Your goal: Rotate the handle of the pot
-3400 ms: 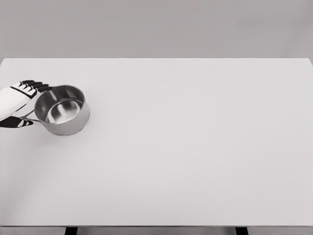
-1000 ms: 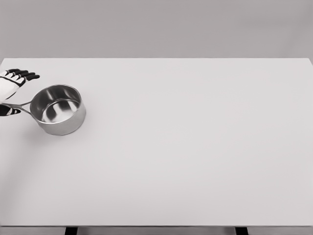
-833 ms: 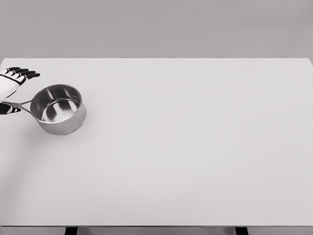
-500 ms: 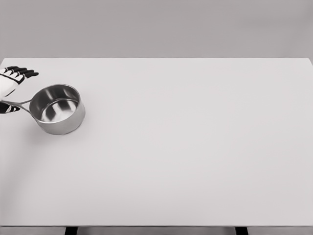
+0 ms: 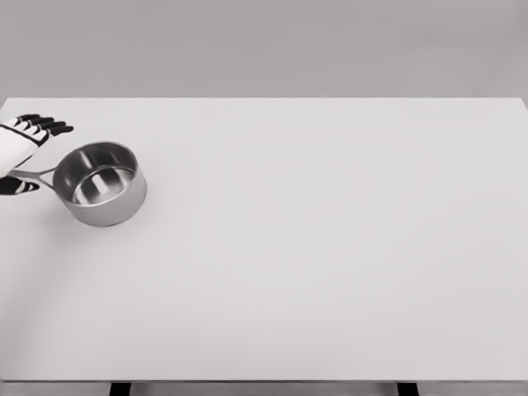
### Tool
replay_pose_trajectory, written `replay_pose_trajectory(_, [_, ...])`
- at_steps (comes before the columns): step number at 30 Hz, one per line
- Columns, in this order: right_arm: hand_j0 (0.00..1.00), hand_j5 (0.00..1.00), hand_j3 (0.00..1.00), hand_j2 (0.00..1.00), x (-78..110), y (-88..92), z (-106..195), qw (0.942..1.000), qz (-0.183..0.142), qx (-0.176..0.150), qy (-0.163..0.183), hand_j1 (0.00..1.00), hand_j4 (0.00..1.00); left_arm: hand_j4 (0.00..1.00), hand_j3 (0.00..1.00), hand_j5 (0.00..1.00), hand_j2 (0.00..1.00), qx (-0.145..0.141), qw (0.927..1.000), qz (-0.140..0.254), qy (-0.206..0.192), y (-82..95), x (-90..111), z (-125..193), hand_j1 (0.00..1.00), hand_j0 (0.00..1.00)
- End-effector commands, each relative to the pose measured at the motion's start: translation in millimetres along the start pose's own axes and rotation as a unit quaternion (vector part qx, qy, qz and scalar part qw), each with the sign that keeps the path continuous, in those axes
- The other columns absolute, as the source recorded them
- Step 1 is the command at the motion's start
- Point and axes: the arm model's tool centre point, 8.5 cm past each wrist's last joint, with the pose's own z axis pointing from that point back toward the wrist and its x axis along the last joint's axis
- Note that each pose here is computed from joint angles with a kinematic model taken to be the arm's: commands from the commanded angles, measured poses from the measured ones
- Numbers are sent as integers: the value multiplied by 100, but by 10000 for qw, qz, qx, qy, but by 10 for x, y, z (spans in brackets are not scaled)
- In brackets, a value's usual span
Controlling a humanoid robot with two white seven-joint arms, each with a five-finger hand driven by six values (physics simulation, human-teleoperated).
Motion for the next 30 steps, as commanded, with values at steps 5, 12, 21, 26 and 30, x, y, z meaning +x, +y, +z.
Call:
replay_pose_trajectory(5, [100, 100, 100, 100, -1, 0, 0, 10000, 8, 0, 1, 100, 100, 100, 100, 100, 100, 10, 9999, -14, -155, -5, 111, 16, 100, 100])
replay_pose_trajectory(12, [100, 100, 100, 100, -1, 0, 0, 10000, 0, 1, 1, 100, 100, 100, 100, 100, 100, 879, 9920, -75, -907, 911, 405, 196, 100, 100])
replay_pose_trajectory(21, [100, 100, 100, 100, -1, 0, 0, 10000, 0, 1, 1, 100, 100, 100, 100, 100, 100, 626, 9808, 144, -1843, 395, 1147, -519, 100, 100])
replay_pose_trajectory(26, [100, 100, 100, 100, -1, 0, 0, 10000, 0, 1, 1, 100, 100, 100, 100, 100, 100, 777, 9821, 118, -1713, 543, 1011, -520, 100, 100])
replay_pose_trajectory(30, [100, 100, 100, 100, -1, 0, 0, 10000, 0, 1, 1, 100, 100, 100, 100, 100, 100, 786, 9821, 112, -1706, 550, 1005, -515, 100, 100])
